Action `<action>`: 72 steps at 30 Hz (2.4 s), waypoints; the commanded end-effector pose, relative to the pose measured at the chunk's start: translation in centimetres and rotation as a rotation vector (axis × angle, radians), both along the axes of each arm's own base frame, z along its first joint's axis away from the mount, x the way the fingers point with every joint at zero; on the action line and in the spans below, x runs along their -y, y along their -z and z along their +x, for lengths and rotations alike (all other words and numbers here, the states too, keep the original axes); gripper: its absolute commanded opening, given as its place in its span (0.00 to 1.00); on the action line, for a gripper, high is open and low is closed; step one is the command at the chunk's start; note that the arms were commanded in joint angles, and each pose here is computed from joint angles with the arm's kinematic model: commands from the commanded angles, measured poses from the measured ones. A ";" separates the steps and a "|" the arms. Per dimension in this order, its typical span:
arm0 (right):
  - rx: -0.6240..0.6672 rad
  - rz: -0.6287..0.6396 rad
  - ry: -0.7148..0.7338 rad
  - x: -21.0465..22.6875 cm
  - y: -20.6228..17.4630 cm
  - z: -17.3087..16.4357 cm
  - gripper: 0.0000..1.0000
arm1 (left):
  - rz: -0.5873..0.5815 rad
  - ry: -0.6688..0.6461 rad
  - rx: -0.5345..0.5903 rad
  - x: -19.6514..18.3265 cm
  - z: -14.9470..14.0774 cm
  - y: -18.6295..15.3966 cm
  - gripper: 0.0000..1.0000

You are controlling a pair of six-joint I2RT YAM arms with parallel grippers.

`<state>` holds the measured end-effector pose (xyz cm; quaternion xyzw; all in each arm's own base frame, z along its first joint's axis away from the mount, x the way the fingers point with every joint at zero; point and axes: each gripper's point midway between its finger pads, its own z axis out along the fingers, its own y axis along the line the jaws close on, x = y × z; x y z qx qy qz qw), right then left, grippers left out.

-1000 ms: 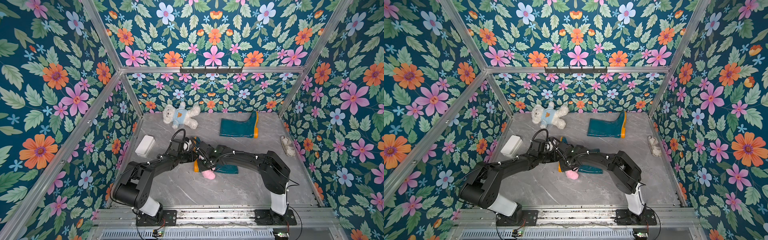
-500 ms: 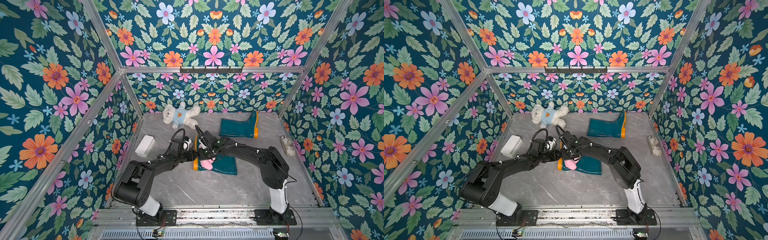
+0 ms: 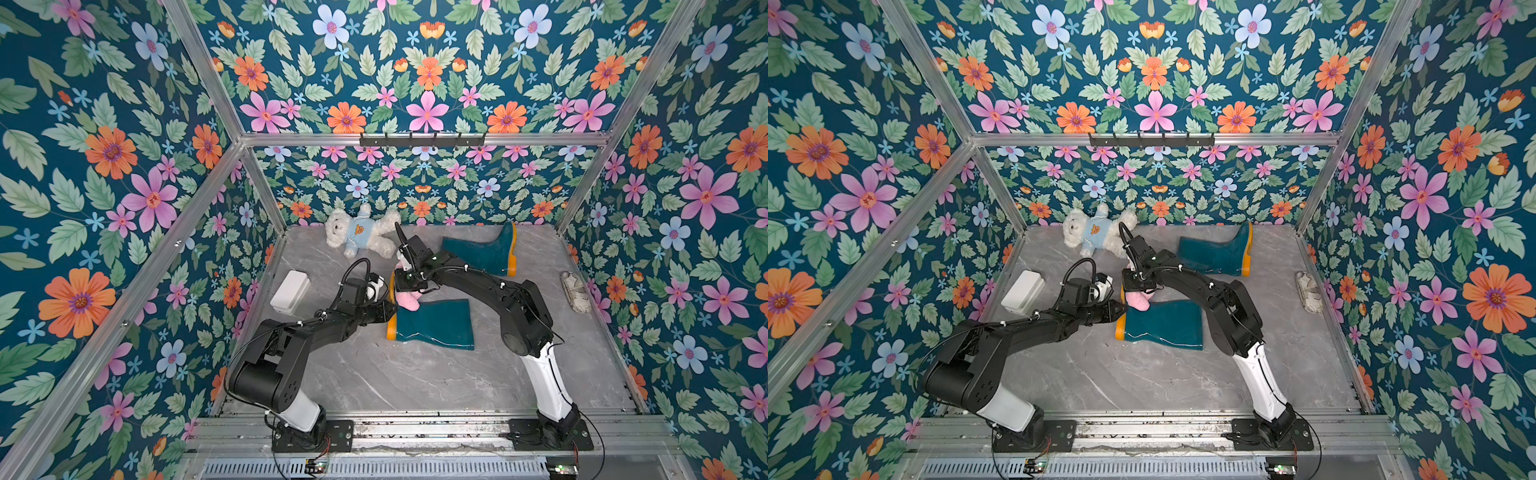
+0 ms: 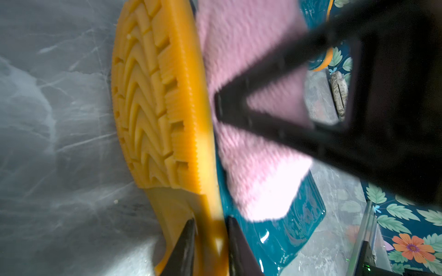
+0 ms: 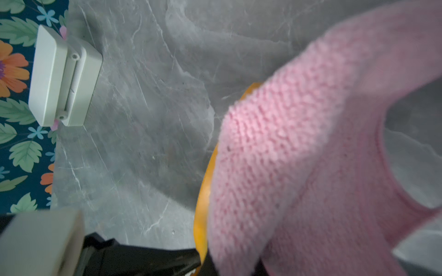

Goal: Wipe the rubber boots with a cloth
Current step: Wipe the dirt off the rubber boot.

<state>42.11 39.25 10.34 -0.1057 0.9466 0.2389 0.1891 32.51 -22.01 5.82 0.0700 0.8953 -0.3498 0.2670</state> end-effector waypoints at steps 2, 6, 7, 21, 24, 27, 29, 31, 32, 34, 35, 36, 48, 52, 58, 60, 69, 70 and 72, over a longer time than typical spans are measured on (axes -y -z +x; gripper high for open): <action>0.067 0.043 0.028 -0.5 -1.3 3.3 0.00 | 0.131 -0.006 -0.182 -2.1 -3.4 4.7 0.25; 0.078 0.051 0.052 -0.4 -1.8 5.5 0.00 | 0.124 0.002 -0.180 -1.9 -3.3 4.6 0.24; 0.080 0.051 0.058 -0.3 -2.0 6.1 0.00 | 0.124 0.003 -0.183 -1.9 -3.4 4.7 0.24; -0.021 0.308 0.146 2.0 -8.2 4.5 0.00 | 0.127 0.001 -0.178 -2.0 -3.2 4.7 0.24; -0.089 0.357 0.208 3.9 -7.6 3.5 0.00 | 0.125 -0.003 -0.175 -2.0 -3.0 4.7 0.24; -0.129 0.342 0.216 3.9 -6.0 3.3 0.00 | 0.124 -0.006 -0.180 -2.1 -2.8 5.0 0.24; -0.181 0.369 0.217 2.9 -4.6 3.6 0.00 | 0.123 -0.008 -0.183 -2.2 -2.7 5.2 0.24; -0.221 0.381 0.209 1.7 -3.3 3.6 0.00 | 0.122 -0.010 -0.187 -2.2 -2.7 5.3 0.24; -0.240 0.384 0.203 1.1 -2.8 3.7 0.00 | 0.121 -0.011 -0.187 -2.2 -2.7 5.4 0.24; -0.275 0.383 0.186 0.1 -1.8 3.5 0.00 | 0.121 -0.012 -0.188 -2.2 -2.6 5.4 0.24; -0.295 0.386 0.182 -0.2 -1.2 3.3 0.00 | 0.119 -0.016 -0.187 -2.3 -2.5 5.4 0.24; -0.314 0.391 0.181 -0.4 -0.7 3.1 0.00 | 0.118 -0.015 -0.187 -2.3 -2.6 5.4 0.24; -0.496 0.221 0.175 4.1 3.9 -2.5 0.00 | 0.105 -0.040 -0.204 -2.9 -2.3 5.6 0.23; -0.525 0.129 0.162 6.8 3.8 -3.2 0.00 | 0.102 -0.046 -0.208 -3.0 -2.3 5.7 0.23; -0.561 -0.057 0.154 12.5 3.7 -4.6 0.00 | 0.095 -0.048 -0.208 -3.0 -2.2 5.7 0.24; -0.565 -0.118 0.166 14.8 3.9 -5.1 0.00 | 0.092 -0.049 -0.209 -3.0 -2.2 5.7 0.23; -0.536 -0.338 0.272 25.0 3.5 -6.8 0.00 | 0.080 -0.048 -0.208 -3.0 -2.2 5.7 0.24; -0.533 -0.339 0.290 25.9 3.3 -6.9 0.00 | 0.079 -0.047 -0.208 -3.0 -2.2 5.7 0.24; -0.516 -0.329 0.318 26.9 2.9 -6.7 0.00 | 0.076 -0.047 -0.206 -2.9 -2.2 5.7 0.24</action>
